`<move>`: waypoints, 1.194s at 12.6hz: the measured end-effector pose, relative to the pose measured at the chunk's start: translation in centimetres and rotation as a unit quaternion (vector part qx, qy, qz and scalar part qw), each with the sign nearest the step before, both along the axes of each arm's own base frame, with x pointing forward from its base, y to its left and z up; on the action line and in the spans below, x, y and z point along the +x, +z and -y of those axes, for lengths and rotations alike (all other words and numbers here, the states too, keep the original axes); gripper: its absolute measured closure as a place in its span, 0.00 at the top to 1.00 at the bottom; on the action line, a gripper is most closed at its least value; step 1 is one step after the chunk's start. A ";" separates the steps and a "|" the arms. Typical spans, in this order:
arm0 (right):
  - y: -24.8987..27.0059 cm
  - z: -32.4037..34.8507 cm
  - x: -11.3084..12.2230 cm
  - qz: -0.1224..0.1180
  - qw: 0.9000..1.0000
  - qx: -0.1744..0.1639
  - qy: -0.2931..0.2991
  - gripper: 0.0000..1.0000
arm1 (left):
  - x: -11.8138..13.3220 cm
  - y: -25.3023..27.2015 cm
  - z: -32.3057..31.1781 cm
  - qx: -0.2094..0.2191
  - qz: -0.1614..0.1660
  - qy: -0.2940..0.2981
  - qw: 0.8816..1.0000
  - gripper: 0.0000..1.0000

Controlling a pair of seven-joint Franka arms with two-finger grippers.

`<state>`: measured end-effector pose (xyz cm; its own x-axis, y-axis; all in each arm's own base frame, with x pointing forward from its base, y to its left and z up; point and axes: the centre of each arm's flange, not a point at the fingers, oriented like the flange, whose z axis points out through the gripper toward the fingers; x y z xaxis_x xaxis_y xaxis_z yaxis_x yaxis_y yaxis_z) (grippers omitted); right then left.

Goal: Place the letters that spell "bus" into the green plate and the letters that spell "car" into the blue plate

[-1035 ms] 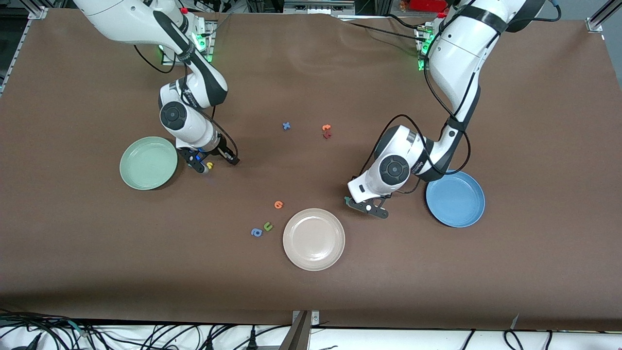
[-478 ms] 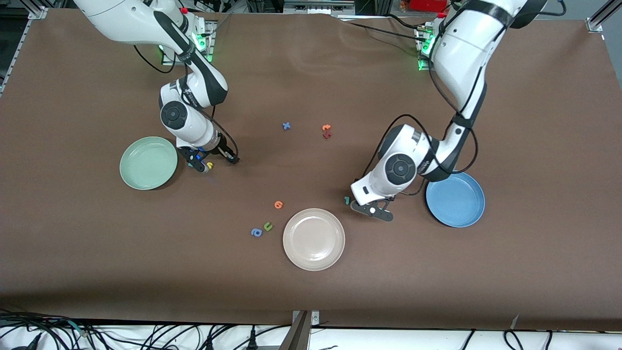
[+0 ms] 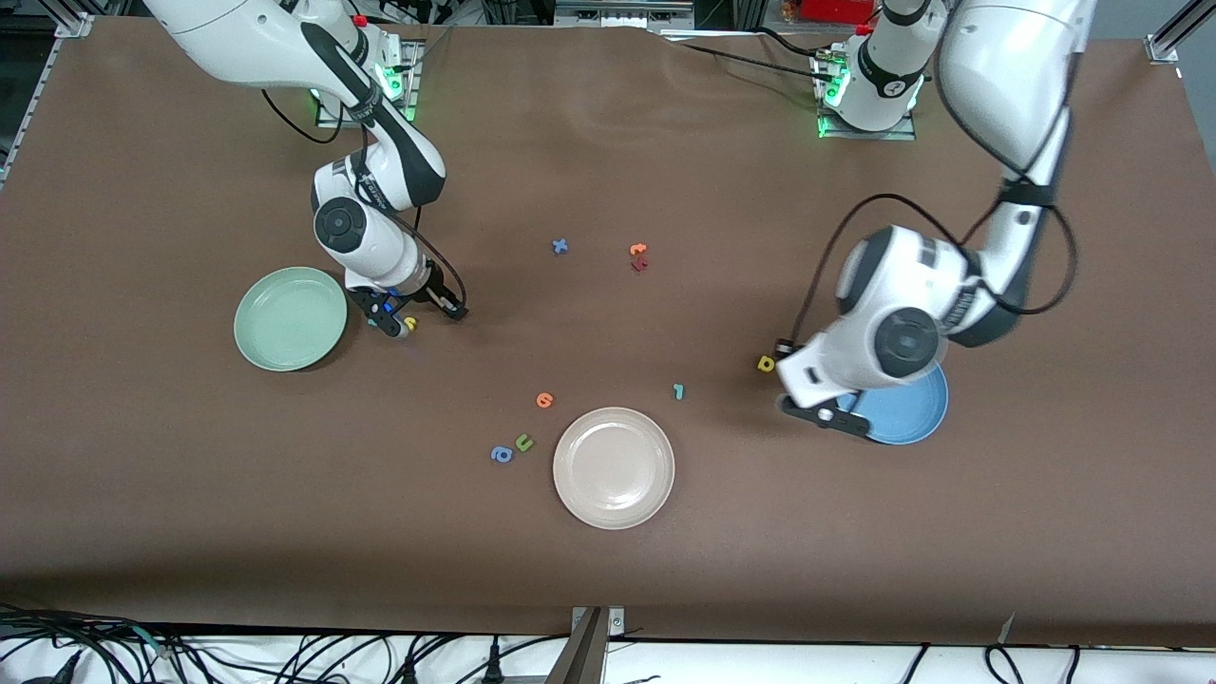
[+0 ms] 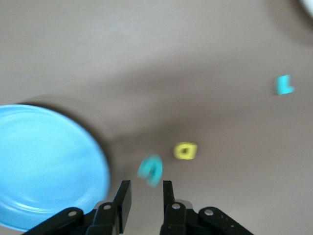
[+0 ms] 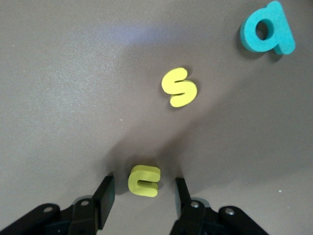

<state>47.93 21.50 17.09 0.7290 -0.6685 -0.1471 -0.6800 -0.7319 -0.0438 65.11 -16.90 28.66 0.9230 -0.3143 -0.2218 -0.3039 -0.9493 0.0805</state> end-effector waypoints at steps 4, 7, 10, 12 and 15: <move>0.0 0.2 0.1 0.002 1.000 0.000 0.006 0.52 | 0.5 -4.1 -10.1 -0.001 -0.033 -0.015 0.999 0.33; 0.3 0.4 0.4 0.010 1.000 0.001 0.006 0.27 | 0.4 -4.4 -9.1 -0.003 -0.034 -0.022 0.999 0.34; 0.4 0.4 0.4 0.010 1.000 0.001 0.006 0.27 | 0.6 -3.7 -6.9 -0.020 -0.023 -0.030 0.999 0.58; 0.9 0.7 1.0 0.008 1.000 -0.003 0.010 0.27 | 1.1 -3.1 -2.7 -0.034 0.022 -0.045 0.998 0.80; 5.9 2.8 3.6 -0.027 0.998 -0.032 0.045 0.27 | 1.4 -4.6 0.5 -0.033 0.070 -0.069 0.995 0.98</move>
